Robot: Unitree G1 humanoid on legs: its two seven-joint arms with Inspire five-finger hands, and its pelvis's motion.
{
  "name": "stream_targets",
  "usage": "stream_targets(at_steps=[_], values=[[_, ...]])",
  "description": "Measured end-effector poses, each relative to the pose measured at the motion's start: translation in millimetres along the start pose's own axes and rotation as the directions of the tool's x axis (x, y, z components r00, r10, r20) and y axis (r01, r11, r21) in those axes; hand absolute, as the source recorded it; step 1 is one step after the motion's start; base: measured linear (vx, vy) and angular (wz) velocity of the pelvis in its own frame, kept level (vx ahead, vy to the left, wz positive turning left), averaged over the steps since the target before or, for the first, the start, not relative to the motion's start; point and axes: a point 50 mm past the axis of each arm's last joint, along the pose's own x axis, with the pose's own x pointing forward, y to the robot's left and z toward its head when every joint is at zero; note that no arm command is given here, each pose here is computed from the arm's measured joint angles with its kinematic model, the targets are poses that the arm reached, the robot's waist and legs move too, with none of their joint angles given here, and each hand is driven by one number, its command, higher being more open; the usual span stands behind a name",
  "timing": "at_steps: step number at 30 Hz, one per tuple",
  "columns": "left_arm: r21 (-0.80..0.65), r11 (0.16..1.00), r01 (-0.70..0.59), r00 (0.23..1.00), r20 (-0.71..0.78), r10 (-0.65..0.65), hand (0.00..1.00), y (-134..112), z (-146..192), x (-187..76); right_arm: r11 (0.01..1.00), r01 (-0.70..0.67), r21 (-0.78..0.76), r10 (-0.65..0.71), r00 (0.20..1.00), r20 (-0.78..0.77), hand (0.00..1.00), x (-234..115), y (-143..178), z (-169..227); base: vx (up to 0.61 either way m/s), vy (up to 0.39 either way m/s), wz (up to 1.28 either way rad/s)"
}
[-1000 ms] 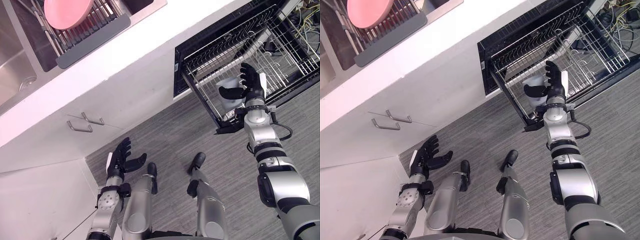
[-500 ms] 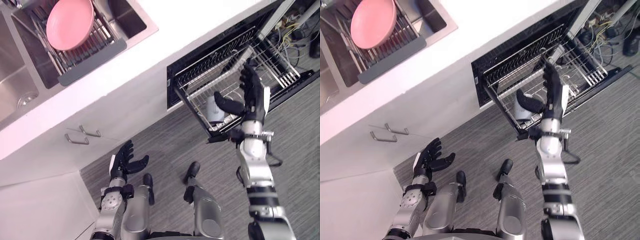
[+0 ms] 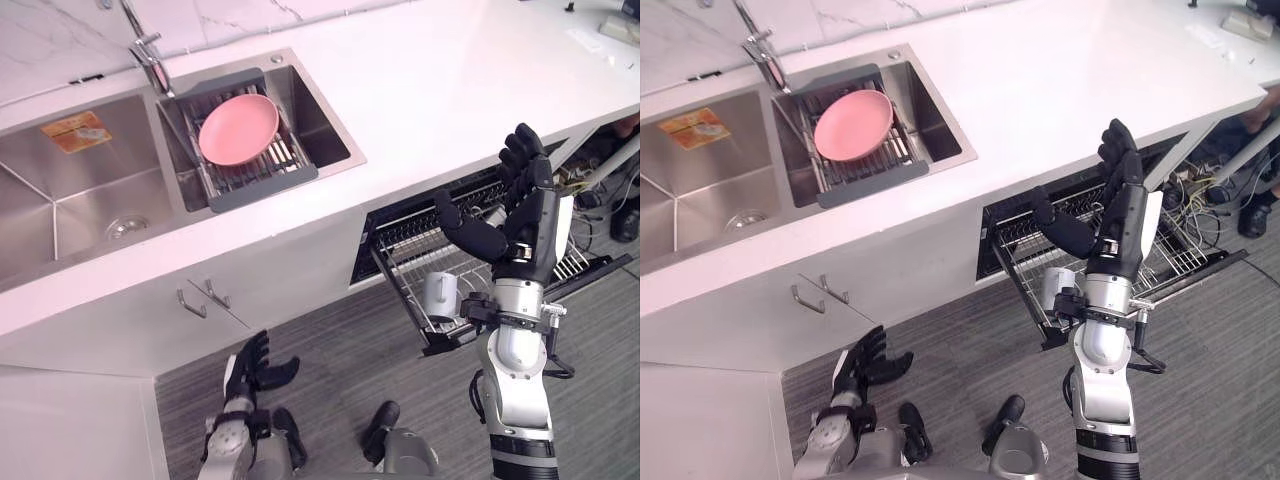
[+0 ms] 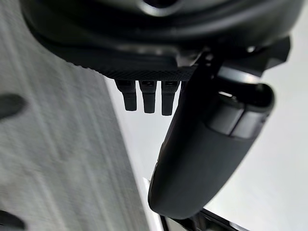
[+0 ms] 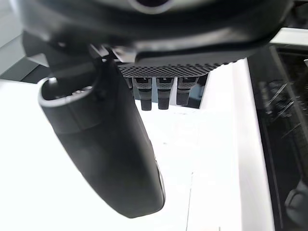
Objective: Walk over to the sink, pick up the cup, carry it to the dishwasher, place the cup inside the dishwasher, then close the dishwasher door
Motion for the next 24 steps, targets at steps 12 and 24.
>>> stream_targets(at_steps=[12, 24], values=[[0.108, 0.994, -0.015, 0.999, -0.033, 0.018, 0.9, 23.8, -7.7, -3.4, 0.923, -0.188, -0.335, 0.188, 0.982, -0.034, 0.9, 41.5, -21.5, -19.6, 0.13, 0.031, 0.62], [0.103, 0.993, 0.059, 0.998, -0.04, -0.056, 0.9, 7.2, -11.4, -6.4, 0.867, -0.22, -0.447, 0.233, 0.972, -0.028, 0.9, 72.1, -24.8, -16.2, 0.11, -0.012, 0.19]])
